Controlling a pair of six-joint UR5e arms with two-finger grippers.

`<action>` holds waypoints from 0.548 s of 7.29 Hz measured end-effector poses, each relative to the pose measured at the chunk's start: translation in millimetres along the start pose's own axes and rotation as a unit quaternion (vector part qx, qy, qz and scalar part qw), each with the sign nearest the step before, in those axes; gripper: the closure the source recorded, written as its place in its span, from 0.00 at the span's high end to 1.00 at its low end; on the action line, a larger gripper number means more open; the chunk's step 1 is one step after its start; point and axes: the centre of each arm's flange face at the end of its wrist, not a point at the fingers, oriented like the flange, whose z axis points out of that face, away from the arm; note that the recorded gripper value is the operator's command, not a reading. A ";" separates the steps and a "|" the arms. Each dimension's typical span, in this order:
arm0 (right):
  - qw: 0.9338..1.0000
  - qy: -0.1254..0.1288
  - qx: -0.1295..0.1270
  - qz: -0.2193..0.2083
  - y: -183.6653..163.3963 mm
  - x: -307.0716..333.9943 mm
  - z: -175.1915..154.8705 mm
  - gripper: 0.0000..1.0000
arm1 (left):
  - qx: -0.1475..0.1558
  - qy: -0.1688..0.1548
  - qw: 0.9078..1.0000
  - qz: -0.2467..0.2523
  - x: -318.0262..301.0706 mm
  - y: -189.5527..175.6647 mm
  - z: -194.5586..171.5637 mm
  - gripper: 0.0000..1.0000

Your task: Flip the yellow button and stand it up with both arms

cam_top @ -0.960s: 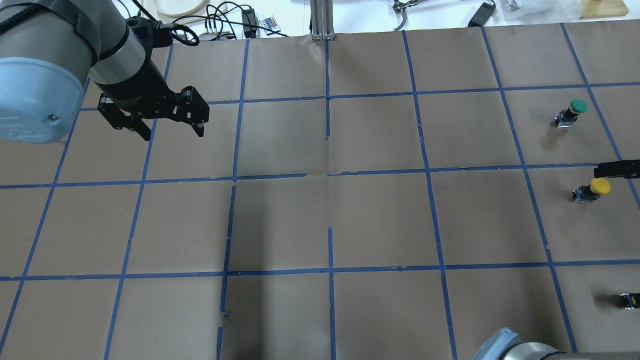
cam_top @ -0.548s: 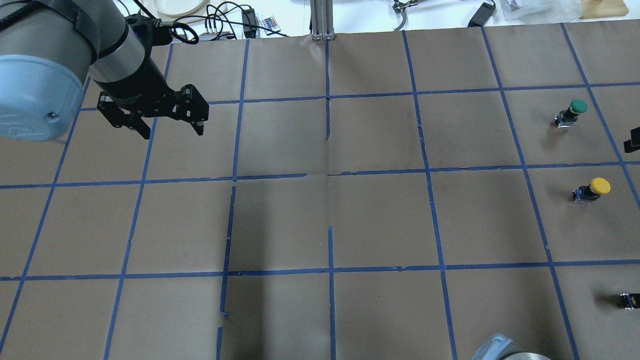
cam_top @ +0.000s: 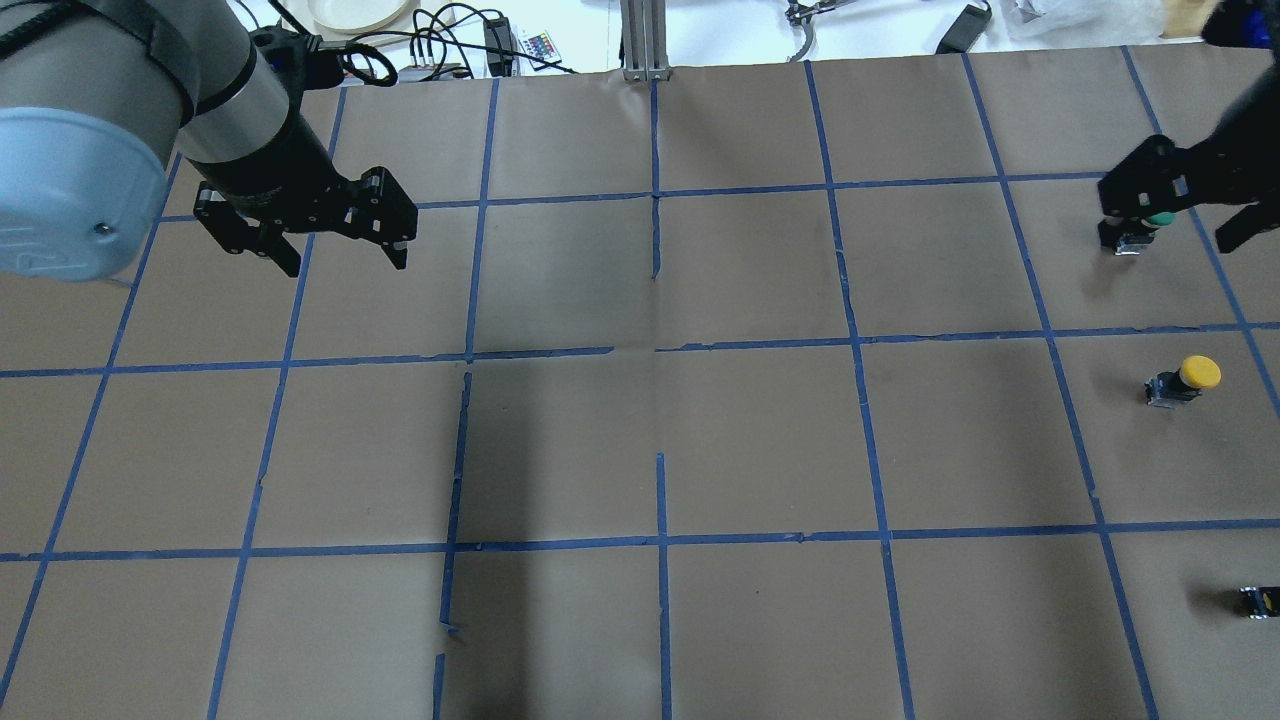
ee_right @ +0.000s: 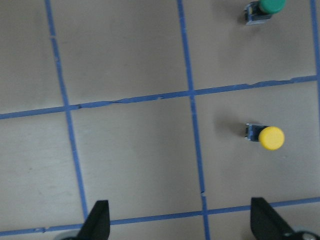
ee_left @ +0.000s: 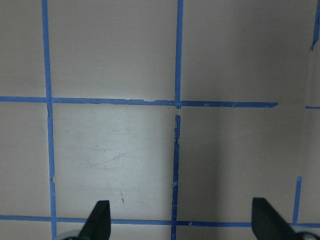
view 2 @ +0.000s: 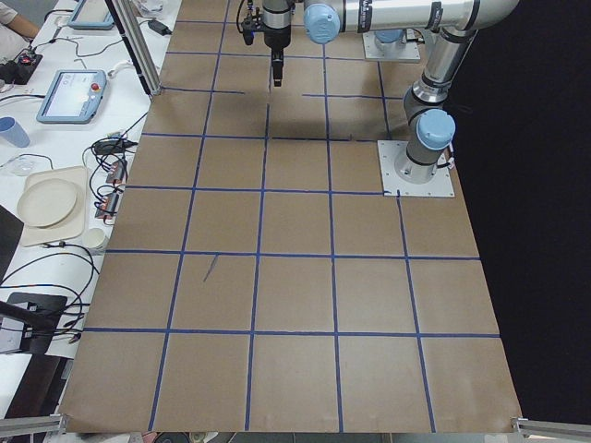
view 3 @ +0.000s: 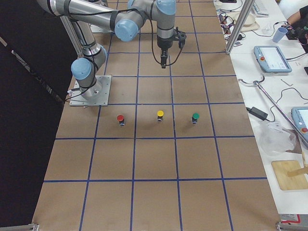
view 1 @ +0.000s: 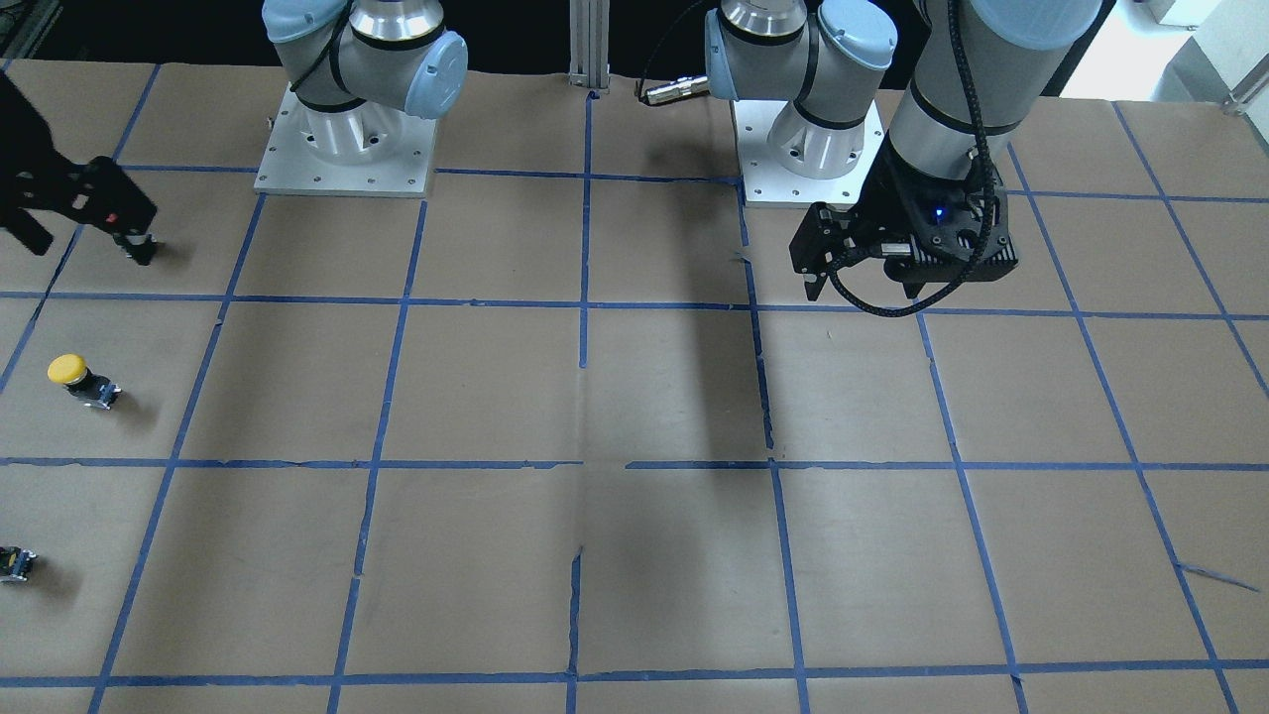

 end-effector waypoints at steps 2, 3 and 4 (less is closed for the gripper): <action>1.000 0.001 0.000 -0.024 21.9 -86.9 -9.8 1.00 | -0.002 0.000 1.000 0.000 0.1 -0.8 1.7 1.00; 0.999 0.001 0.004 -0.045 33.6 -113.9 -14.7 1.00 | -0.002 0.000 1.000 0.000 0.1 -0.9 2.0 1.00; 0.998 0.000 0.001 -0.058 41.5 -128.2 -16.1 1.00 | -0.002 0.000 1.000 0.000 0.0 -1.0 2.1 1.00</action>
